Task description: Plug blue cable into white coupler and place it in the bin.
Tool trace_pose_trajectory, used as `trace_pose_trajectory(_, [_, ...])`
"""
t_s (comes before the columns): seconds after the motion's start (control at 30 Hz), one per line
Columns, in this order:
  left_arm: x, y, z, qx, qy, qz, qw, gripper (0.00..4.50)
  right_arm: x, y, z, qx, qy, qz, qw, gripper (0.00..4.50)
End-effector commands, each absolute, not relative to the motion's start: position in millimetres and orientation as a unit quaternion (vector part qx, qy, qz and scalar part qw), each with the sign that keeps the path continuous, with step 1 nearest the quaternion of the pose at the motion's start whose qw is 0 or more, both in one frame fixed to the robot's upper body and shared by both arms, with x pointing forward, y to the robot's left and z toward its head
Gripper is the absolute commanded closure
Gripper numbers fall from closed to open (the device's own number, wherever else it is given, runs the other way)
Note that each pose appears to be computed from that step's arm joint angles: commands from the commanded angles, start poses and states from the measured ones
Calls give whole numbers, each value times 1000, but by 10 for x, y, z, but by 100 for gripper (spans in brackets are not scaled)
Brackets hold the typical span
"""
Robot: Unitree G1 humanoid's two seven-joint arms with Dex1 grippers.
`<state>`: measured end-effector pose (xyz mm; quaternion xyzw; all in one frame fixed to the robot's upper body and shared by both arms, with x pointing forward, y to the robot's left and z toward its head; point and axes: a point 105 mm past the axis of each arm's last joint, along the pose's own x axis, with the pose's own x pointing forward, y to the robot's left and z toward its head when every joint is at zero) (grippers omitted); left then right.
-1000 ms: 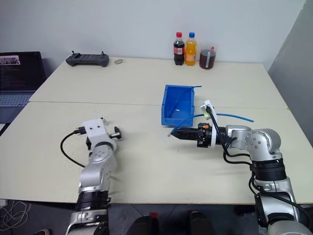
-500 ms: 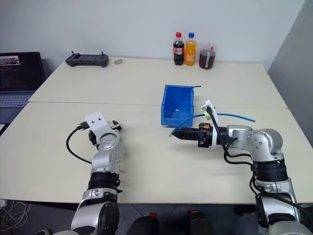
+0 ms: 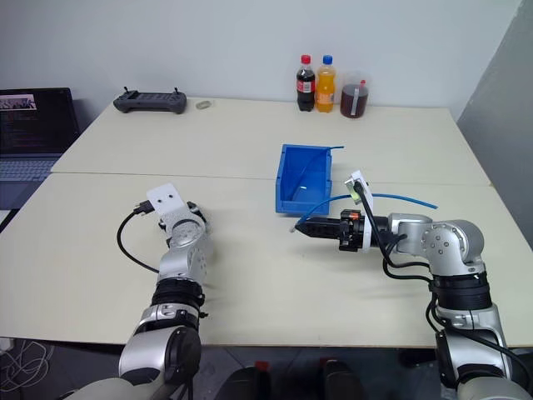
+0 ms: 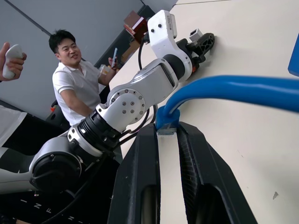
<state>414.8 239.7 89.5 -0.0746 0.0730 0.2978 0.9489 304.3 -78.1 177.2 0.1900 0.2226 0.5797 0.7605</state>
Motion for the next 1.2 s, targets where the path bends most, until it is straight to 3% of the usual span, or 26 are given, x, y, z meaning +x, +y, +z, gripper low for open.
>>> trace_pose_trajectory(0.03, [4162,2326,893,-82,73,290,951,266,3019,-804,1878,183,199,586,764,425])
trace_pose_trajectory(0.2, [4141,2328,865,-83,77,294,949,368,3017,-803,1869,183,198,585,765,425])
trace_pose_trajectory(0.4, [4133,2335,907,-73,69,273,957,371,3022,-796,1862,182,197,584,766,425])
trace_pose_trajectory(0.53, [4103,2192,1101,-14,32,151,988,371,3006,-789,1857,173,195,584,769,425])
trace_pose_trajectory(0.63, [3820,2033,1087,78,36,-20,996,371,2981,-788,1849,150,186,588,773,425])
trace_pose_trajectory(0.73, [3527,1776,1027,130,62,-184,972,371,2987,-759,1854,134,175,590,777,425])
trace_pose_trajectory(0.87, [3162,1348,973,144,74,-403,901,371,3014,-633,1843,82,148,601,781,425])
trace_pose_trajectory(1.03, [2884,1091,874,166,69,-558,810,371,3010,-477,1849,33,118,623,772,425])
trace_pose_trajectory(1.2, [2870,1076,671,187,76,-608,768,371,3021,-341,1710,-36,99,637,764,425])
